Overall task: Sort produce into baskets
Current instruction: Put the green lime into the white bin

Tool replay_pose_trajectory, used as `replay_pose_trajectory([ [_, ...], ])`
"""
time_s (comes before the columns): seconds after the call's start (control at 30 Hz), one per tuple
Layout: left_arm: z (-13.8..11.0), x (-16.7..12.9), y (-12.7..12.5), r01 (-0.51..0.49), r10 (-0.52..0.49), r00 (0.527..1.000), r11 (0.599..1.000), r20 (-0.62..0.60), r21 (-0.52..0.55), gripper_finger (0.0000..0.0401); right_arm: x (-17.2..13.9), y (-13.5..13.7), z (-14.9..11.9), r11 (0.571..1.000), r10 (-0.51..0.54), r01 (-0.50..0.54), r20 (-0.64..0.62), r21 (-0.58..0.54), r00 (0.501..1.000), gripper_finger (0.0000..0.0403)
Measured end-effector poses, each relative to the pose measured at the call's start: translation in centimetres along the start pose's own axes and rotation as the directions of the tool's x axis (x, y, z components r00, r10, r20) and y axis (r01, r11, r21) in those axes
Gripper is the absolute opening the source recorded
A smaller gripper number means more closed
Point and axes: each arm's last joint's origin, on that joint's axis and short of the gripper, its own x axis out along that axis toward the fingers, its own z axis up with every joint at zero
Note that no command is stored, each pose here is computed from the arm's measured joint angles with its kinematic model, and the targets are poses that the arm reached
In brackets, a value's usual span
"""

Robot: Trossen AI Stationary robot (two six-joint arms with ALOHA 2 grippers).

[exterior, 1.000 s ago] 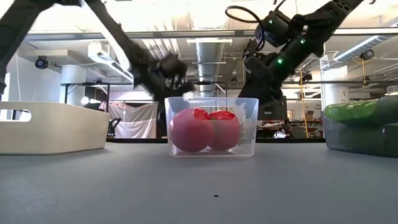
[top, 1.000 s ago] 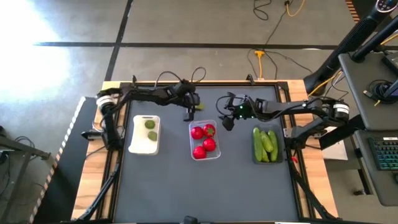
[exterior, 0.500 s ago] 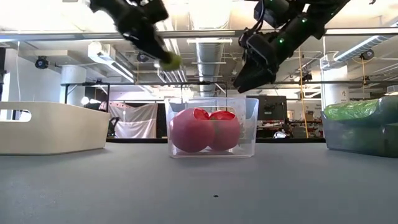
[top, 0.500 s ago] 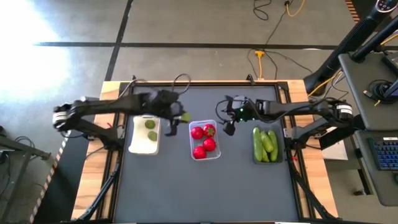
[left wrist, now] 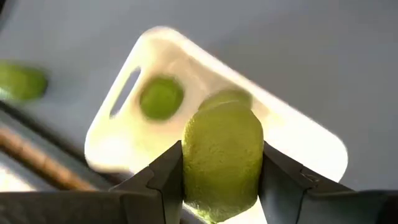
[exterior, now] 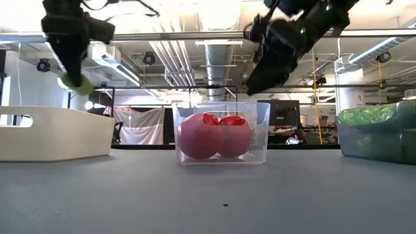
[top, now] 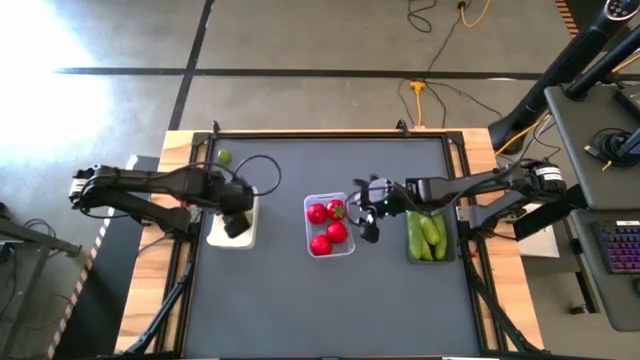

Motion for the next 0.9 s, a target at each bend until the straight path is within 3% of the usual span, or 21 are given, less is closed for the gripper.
replay_pose_trajectory([
  [0.23, -0.9, 3.0, -0.1, -0.080, 0.075, 0.989, 0.996, -0.126, -0.032, 0.0143, -0.6, 4.0, -0.2, 0.993, 0.101, -0.102, -0.011, -0.052, 0.995, 0.0264],
  [0.47, -2.4, 7.7, 0.6, -0.194, 0.181, 0.934, 0.981, -0.307, -0.013, 0.0143, -1.5, 8.0, -1.5, 0.978, 0.189, -0.194, -0.064, -0.081, 0.980, 0.0246],
  [0.9, -2.2, 12.0, 0.1, -0.317, 0.324, 0.875, 0.945, -0.360, 0.080, 0.0177, -2.5, 10.1, -1.4, 0.959, 0.242, -0.250, -0.071, -0.133, 0.968, 0.0259],
])
